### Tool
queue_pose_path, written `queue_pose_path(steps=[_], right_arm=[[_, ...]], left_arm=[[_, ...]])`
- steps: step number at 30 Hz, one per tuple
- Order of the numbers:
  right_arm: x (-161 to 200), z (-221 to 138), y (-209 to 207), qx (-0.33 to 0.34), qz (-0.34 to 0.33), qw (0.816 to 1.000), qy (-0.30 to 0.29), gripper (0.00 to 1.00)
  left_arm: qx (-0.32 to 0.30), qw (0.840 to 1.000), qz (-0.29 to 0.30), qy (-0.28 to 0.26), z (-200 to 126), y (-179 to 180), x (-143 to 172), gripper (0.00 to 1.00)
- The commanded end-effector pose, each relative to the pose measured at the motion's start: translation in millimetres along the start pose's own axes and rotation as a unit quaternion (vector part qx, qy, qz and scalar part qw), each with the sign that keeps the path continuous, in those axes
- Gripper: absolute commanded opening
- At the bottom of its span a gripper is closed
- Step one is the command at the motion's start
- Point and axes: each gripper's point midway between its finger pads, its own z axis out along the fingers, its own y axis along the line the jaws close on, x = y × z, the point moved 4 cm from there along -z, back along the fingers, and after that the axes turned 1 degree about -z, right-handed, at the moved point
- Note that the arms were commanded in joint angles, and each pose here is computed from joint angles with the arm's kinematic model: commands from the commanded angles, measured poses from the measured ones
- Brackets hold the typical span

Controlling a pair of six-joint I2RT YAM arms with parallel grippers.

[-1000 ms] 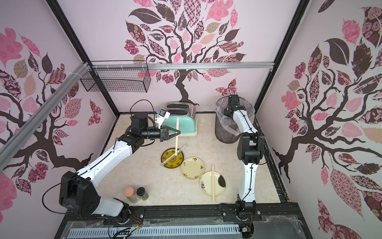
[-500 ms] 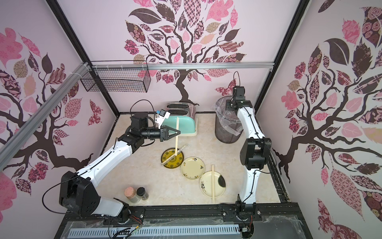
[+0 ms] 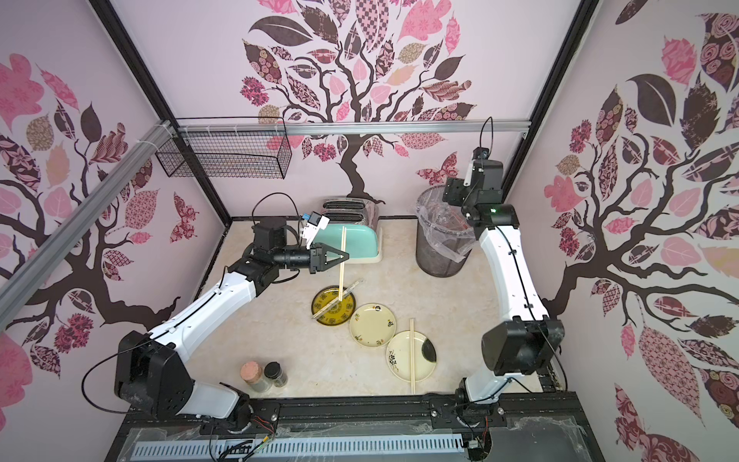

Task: Remove the packaging of disposable chopsticks
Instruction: Place the packet bag in the trash bin, then place the disposable chopsticks on the plate.

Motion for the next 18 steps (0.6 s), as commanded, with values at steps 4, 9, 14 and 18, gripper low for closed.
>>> queue_pose_path(steps=[4,9,14,18], right_arm=[[47.2,-71.5,47.5,-0.146,0.081,0.984,-0.059,0.83],[153.3,-90.5,89.9,-0.227,0.105,0.968,-0.001,0.81],[252.3,-95.6,88.9,-0.235,0.118,0.961,0.089,0.79],[286.1,-100.0,71.8,-0.218,0.124,0.965,0.075,0.78]], left_arm=[[-0.019,0.999,0.014,0.029,12.4,3.2,10.2,0.0],[-0.049,0.995,0.025,0.08,31.2,1.5,31.2,0.0],[-0.117,0.979,0.018,0.163,56.8,15.5,72.0,0.0],[-0.136,0.967,-0.015,0.215,74.6,28.8,109.0,0.0]])
